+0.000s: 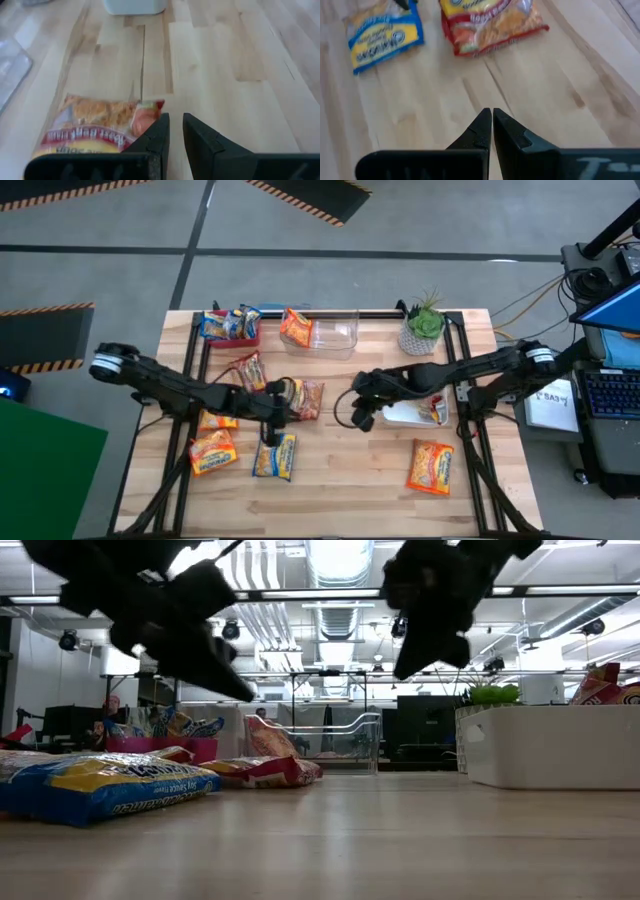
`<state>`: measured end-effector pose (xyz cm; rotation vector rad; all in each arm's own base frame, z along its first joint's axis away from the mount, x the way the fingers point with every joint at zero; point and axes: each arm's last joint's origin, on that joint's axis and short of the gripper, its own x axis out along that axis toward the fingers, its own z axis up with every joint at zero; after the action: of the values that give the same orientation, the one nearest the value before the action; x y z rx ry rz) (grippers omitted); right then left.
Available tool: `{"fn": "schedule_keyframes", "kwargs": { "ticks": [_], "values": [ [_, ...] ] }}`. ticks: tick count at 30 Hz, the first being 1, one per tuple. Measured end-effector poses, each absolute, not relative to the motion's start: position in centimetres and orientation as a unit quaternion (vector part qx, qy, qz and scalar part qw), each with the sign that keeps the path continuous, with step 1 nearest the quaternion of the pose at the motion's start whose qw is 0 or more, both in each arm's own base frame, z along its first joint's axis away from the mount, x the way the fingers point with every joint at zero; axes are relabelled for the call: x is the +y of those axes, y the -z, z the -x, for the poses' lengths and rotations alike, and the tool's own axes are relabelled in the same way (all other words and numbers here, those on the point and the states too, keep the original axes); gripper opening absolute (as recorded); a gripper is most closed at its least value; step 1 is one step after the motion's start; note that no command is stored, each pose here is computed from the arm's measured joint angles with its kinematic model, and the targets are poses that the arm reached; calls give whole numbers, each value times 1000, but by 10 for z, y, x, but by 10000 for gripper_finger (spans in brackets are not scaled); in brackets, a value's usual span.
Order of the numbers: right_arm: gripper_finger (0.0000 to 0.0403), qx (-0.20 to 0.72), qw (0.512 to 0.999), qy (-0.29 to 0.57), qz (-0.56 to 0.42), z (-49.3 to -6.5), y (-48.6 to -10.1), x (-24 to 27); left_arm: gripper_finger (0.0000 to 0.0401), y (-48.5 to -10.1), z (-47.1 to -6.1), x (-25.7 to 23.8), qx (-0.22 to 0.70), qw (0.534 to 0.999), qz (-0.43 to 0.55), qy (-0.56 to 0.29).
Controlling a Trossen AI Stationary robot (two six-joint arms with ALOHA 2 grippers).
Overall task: Sort Maruchan noodles
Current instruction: Put the red noodle pack into the white bin
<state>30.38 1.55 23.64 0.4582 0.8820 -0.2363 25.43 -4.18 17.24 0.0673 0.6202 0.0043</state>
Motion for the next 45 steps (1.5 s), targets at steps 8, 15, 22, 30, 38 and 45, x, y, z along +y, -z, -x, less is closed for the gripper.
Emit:
{"fn": "schedule_keyframes", "kwargs": {
  "ticks": [8,15,22,30,38,45],
  "values": [
    [70,411,866,150,-241,-326,-232,-11,37,-150,-235,-37,300,954,-1,-23],
    [196,412,858,178,-251,-350,-228,-32,37,-135,-229,-35,315,948,-7,-46],
    [292,415,858,190,-237,-374,-212,-51,37,-128,-228,-32,312,948,-6,-60],
    [329,418,855,193,-237,-390,-192,-60,37,-117,-224,-30,309,948,7,-72],
    [329,408,855,201,-247,-397,-178,-67,37,-100,-218,-27,332,938,26,-98],
    [329,391,860,195,-262,-402,-171,-75,37,-93,-218,-25,327,937,33,-121]
  ]
}}
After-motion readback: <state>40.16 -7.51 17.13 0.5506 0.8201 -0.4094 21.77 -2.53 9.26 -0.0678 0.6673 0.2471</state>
